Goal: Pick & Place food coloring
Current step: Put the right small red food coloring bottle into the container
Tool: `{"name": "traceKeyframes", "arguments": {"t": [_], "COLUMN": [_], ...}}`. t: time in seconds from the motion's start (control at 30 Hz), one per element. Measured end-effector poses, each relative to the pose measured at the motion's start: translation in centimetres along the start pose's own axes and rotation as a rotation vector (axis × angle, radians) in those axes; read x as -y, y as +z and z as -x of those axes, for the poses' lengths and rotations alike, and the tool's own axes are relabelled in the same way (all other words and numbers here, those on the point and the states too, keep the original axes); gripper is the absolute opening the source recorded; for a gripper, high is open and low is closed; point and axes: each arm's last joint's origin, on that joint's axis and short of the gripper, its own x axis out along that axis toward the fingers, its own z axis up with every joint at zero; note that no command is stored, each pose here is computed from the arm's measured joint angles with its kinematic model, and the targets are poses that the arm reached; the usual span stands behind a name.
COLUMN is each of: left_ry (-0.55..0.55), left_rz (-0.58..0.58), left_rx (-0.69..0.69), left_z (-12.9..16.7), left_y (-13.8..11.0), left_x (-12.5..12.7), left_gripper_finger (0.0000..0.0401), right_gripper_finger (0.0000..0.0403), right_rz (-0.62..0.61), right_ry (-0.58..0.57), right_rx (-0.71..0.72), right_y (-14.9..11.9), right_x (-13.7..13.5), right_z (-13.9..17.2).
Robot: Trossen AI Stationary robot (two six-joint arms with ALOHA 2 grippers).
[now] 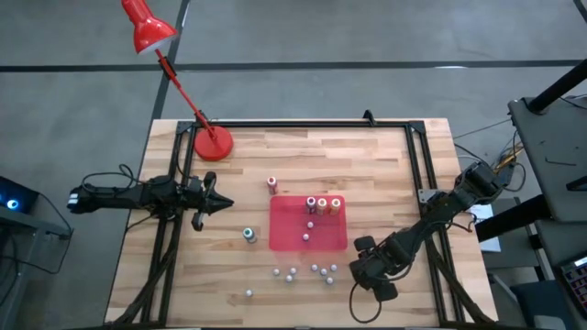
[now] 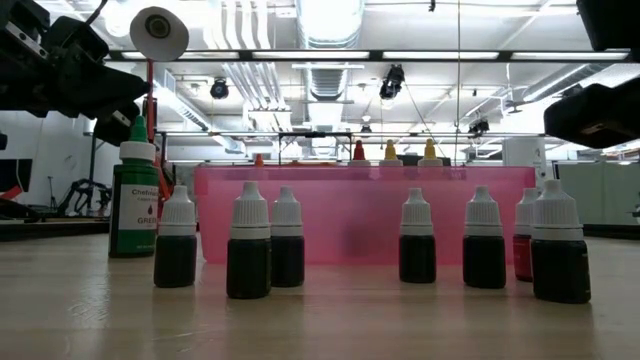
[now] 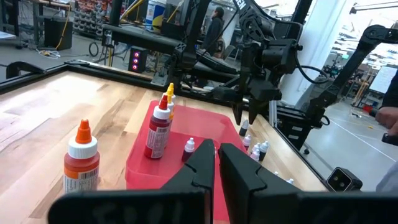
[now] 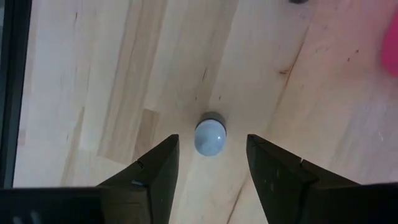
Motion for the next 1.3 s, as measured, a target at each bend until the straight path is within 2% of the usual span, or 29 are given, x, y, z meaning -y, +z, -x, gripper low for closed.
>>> {"name": "traceKeyframes", "arguments": {"t": [0.77,0.93,1.3], "left_ry": [0.000,-0.001,-0.001], "left_rz": [0.000,0.000,0.000], "left_rx": [0.000,0.000,0.000], "left_z": [0.00,0.00,0.00], "left_y": [-0.01,0.00,-0.01], "left_x": [0.00,0.00,0.00], "left_gripper_finger": [0.0000,0.0000,0.0000], "right_gripper_finger": [0.0177,0.0153,0.0071], "right_rz": [0.010,0.017,0.021], "right_ry": [0.016,0.017,0.017], "right_rx": [0.029,0.025,0.026], "right_y": [0.02,-0.04,-0.15], "right_x": [0.01,0.04,0.11], "right_z": [-0.36,-0.40,-0.56]}}
